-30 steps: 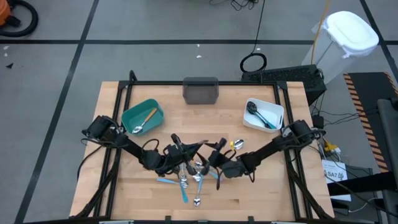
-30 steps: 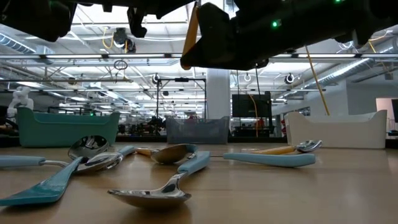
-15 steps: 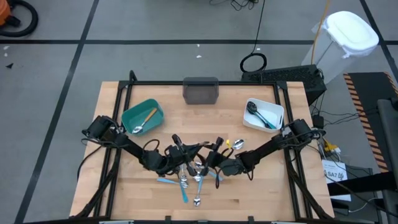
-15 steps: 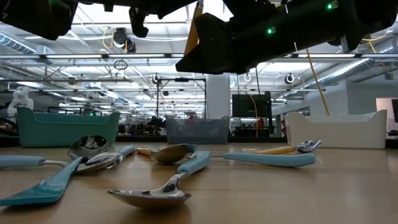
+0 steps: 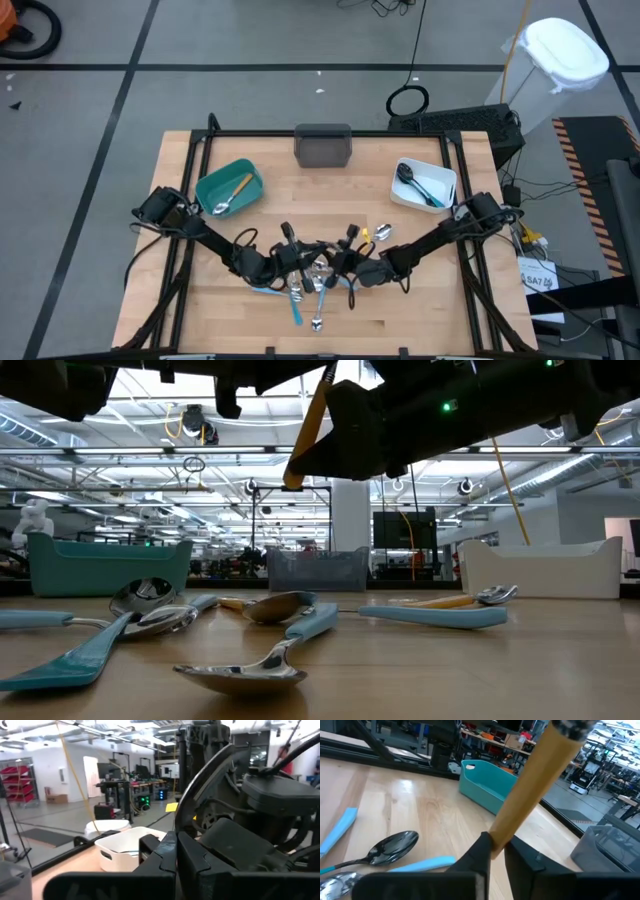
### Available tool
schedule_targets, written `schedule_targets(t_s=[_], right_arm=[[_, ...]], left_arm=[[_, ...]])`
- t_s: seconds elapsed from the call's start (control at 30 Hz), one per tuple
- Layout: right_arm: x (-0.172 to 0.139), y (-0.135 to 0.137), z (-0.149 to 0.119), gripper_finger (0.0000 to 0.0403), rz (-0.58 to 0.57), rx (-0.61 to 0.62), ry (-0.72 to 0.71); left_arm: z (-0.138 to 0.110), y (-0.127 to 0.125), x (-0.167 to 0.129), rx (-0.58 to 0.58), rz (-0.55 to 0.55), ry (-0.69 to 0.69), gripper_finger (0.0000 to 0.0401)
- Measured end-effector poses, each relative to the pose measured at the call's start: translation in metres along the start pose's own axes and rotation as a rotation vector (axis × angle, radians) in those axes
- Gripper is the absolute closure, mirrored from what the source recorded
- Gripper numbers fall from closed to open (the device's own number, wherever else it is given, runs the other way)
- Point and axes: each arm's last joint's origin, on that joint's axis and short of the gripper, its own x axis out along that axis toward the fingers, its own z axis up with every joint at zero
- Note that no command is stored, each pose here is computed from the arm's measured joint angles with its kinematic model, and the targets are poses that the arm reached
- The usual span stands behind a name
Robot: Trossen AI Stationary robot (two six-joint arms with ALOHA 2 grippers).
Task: Sort silverware by color (type)
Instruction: Put the yellow spoon into the green bin
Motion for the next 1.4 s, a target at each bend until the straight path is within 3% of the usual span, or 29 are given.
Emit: schedule_targets(t_s=[0.5, 0.63, 0.93, 1.2, 1.4], right_arm=[[-0.01, 0.0, 0.004, 0.0375, 0.024, -0.076, 0.04], [-0.013, -0.003, 0.007, 0.0376, 0.032, -0.065, 0.069], [-0.025, -0.01, 0.01, 0.0377, 0.07, -0.07, 0.157], [-0.028, -0.012, 0.012, 0.0377, 0.175, -0.025, 0.2], [-0.024, -0.014, 0.009, 0.0377, 0.228, 0.008, 0.231]], left_arm=[[0.001, -0.005, -0.005, 0.081, -0.021, 0.006, 0.04], [0.005, -0.006, -0.006, 0.064, -0.041, 0.039, 0.0381], [0.027, 0.009, -0.01, 0.066, -0.165, 0.257, 0.0324], [0.03, 0.028, -0.009, -0.009, -0.332, 0.46, 0.0318], [0.021, 0.03, -0.004, 0.033, -0.432, 0.487, 0.0318]])
